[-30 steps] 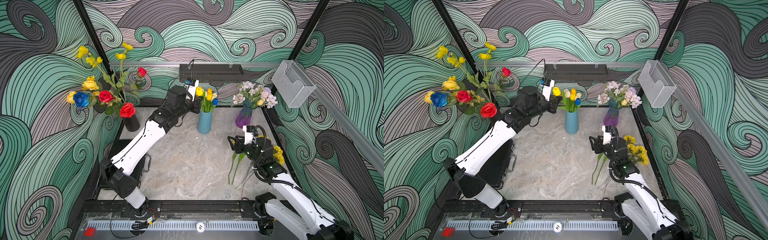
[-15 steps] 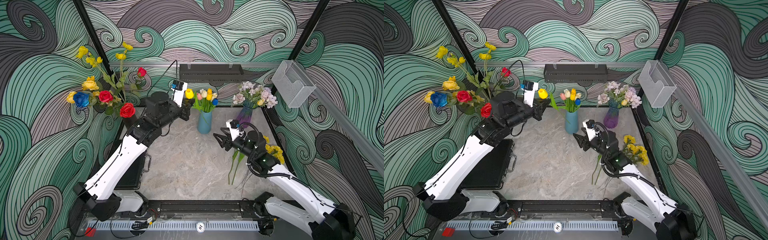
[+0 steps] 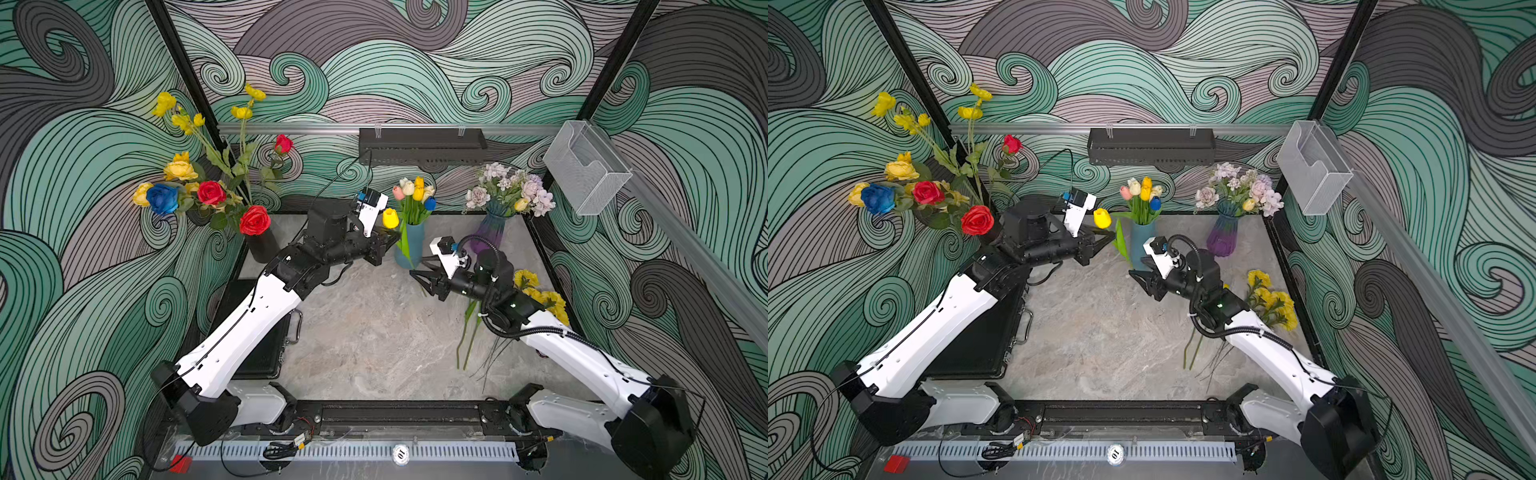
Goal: Pick out yellow flowers from the vase
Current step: Pick up the flower from the vase.
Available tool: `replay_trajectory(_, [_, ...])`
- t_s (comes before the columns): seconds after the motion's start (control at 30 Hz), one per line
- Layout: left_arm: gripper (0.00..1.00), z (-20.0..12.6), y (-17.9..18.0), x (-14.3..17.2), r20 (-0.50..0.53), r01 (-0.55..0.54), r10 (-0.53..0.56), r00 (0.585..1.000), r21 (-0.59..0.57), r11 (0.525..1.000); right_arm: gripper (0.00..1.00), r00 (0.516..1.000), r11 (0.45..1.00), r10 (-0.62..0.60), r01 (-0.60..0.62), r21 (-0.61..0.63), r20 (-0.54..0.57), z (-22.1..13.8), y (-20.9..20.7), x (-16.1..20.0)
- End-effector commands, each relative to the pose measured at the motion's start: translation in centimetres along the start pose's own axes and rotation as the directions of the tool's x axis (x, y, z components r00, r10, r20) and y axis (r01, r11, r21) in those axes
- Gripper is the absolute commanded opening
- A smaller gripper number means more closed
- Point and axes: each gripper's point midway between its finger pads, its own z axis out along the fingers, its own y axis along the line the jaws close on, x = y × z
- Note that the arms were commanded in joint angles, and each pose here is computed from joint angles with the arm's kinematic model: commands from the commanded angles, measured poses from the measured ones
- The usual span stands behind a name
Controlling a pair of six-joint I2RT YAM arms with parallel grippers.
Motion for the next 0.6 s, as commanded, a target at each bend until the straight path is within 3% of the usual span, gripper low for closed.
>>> replay_trajectory(0.0, [0.05,0.5,-1.1,0.8,-0.041,0.02,-0.018,0.999,0.064,0.998,0.42,1.0,0.996,-0.008,0.007,-0.085,-0.022,0.2,1.7,-0.3])
replay_trajectory(0.3, [0.05,1.4,-0.5,2.2,-0.097,0.022,-0.017,0.995,0.055,0.998,0.14,0.998,0.996,0.026,-0.03,-0.087,-0.052,0.6,1.9,0.5])
replay_trajectory(0.47, [0.05,1.6,0.6,2.9,-0.119,0.035,-0.035,0.992,0.002,0.999,0.06,0.996,0.996,0.063,-0.067,-0.062,-0.066,0.9,1.5,0.9])
replay_trajectory(0.57, [0.12,1.6,1.2,3.0,-0.109,0.042,-0.045,0.993,-0.033,0.999,0.03,0.994,0.996,0.084,-0.086,-0.038,-0.072,0.8,1.4,0.9])
